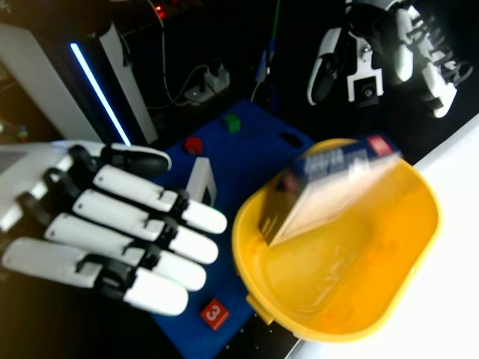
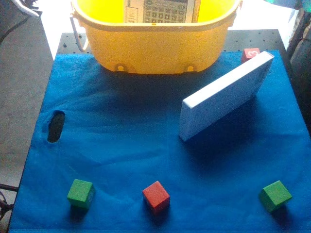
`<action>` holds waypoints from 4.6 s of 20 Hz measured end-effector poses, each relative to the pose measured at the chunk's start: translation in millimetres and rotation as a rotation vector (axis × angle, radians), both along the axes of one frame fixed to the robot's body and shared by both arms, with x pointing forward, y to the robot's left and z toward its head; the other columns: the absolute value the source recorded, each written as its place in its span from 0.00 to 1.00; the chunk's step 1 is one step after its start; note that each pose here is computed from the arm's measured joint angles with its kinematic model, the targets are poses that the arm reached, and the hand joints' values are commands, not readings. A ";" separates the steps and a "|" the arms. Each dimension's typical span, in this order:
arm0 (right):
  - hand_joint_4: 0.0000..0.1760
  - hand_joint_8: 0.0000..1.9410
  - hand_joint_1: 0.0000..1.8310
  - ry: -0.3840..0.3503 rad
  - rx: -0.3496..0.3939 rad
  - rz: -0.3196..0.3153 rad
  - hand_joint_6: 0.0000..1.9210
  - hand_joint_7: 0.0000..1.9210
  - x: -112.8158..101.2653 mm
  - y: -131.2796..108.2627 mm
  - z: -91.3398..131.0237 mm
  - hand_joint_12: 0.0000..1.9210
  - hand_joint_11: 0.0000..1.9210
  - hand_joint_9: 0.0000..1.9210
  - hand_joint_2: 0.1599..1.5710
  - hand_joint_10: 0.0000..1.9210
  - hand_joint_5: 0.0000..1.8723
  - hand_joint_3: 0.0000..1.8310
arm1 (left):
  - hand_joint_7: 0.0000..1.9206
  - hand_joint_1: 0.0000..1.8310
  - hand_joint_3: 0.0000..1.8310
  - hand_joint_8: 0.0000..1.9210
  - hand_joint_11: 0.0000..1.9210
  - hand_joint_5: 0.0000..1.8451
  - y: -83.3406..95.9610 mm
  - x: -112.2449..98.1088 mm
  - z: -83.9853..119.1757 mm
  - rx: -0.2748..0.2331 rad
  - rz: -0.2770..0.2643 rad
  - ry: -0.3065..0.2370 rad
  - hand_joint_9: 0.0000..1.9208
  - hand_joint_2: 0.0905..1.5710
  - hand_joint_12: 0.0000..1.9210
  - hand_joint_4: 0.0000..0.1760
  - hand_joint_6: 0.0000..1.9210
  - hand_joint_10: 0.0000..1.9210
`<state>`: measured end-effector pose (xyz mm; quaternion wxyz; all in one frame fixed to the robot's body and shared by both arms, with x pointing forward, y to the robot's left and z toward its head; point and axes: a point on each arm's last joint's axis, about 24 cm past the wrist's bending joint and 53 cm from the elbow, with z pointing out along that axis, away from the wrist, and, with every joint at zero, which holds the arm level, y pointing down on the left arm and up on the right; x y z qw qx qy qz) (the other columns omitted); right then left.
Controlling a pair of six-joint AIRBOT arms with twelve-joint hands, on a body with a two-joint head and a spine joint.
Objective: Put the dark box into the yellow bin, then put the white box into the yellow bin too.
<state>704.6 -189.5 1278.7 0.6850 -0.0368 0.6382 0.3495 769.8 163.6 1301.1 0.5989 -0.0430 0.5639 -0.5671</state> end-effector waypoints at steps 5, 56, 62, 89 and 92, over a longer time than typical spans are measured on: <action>0.00 0.01 0.14 -0.002 -0.006 0.013 0.00 0.27 -3.4 5.4 -0.7 0.45 0.04 0.26 0.56 0.01 0.22 0.00 | 0.16 0.57 0.00 0.00 0.00 0.21 15.4 -6.5 5.6 0.008 0.013 -0.004 0.16 0.53 0.49 0.98 0.00 0.00; 0.00 0.33 0.76 0.300 -0.090 0.198 0.43 0.61 -32.4 76.7 -134.1 0.63 0.49 0.57 0.63 0.53 0.53 0.00 | 0.23 0.63 0.00 0.00 0.03 0.24 28.9 -44.1 -13.5 0.044 -0.023 0.006 0.21 0.53 0.37 0.03 0.00 0.00; 0.00 0.42 0.76 0.210 -0.032 0.231 0.48 0.59 -31.0 90.3 -99.3 0.70 0.05 0.48 0.65 0.58 0.50 0.00 | 0.21 0.64 0.00 0.00 0.03 0.21 32.8 -42.6 -22.3 0.045 -0.011 0.027 0.22 0.55 0.37 0.09 0.00 0.00; 0.18 0.40 0.68 -0.005 0.170 0.195 0.37 0.58 -0.6 79.7 7.3 0.57 0.38 0.59 0.63 0.15 0.60 0.00 | 0.21 0.59 0.00 0.00 0.13 0.20 31.4 -42.1 -27.1 0.048 -0.013 0.031 0.23 0.50 0.08 0.11 0.00 0.00; 0.10 0.44 0.68 -0.012 0.179 0.183 0.35 0.57 6.9 78.1 9.4 0.54 0.43 0.63 0.64 0.13 0.61 0.00 | 0.21 0.60 0.00 0.00 0.13 0.21 31.4 -42.4 -26.3 0.045 -0.015 0.028 0.23 0.49 0.07 0.12 0.00 0.00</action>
